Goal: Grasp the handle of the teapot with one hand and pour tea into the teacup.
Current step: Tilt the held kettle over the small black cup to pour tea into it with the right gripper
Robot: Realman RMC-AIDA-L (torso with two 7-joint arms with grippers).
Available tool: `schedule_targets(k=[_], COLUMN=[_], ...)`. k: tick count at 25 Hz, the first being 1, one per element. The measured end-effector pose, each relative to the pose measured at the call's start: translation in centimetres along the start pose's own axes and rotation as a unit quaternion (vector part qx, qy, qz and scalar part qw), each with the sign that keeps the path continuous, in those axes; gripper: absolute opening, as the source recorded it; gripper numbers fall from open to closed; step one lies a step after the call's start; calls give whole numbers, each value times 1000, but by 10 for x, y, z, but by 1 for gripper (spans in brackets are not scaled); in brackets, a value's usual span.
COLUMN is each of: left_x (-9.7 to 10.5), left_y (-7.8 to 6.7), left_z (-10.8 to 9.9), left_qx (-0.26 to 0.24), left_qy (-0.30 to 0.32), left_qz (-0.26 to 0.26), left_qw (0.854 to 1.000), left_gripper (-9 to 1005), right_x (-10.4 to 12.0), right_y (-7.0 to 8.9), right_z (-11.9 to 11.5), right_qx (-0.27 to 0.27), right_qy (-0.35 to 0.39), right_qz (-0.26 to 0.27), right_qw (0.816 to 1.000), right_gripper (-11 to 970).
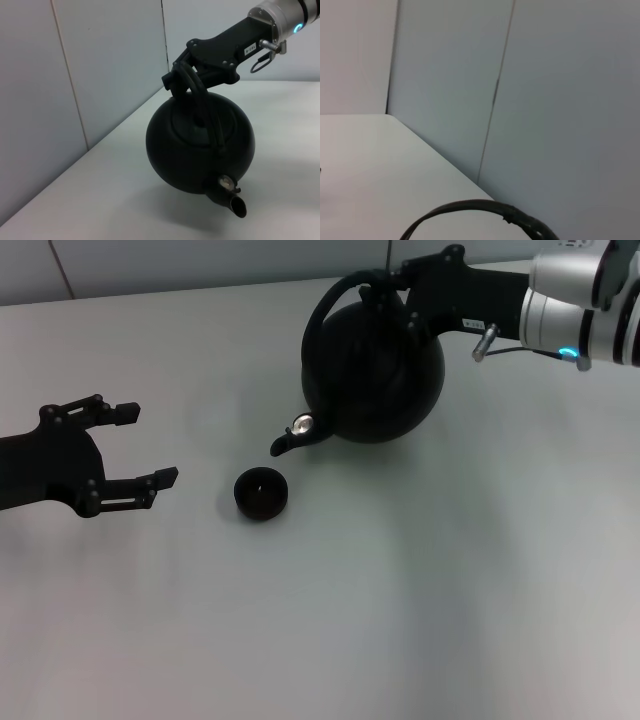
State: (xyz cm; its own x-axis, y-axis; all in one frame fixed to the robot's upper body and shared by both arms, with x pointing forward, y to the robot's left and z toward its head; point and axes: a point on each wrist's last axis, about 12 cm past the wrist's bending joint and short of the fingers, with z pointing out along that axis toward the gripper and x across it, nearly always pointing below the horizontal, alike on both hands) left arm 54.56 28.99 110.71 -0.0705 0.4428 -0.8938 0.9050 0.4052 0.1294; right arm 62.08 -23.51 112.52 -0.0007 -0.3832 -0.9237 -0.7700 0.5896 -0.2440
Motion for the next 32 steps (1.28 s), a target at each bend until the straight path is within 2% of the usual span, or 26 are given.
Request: schedule_targets(k=[17, 32], left_x=[-2, -3], left_y=[2, 4], left_z=[2, 2], left_qx=[-7, -13], left_qy=[0, 1], left_qz=[3, 5], left_qw=[1000, 1000], left_gripper=[870, 870], right_x=[-22, -30], right_y=[3, 7], right_z=[9, 16], right_qx=[-24, -31], right_qy=[2, 14], right_qz=[-70, -107], right_qw=[997, 994], right_gripper=[142, 130])
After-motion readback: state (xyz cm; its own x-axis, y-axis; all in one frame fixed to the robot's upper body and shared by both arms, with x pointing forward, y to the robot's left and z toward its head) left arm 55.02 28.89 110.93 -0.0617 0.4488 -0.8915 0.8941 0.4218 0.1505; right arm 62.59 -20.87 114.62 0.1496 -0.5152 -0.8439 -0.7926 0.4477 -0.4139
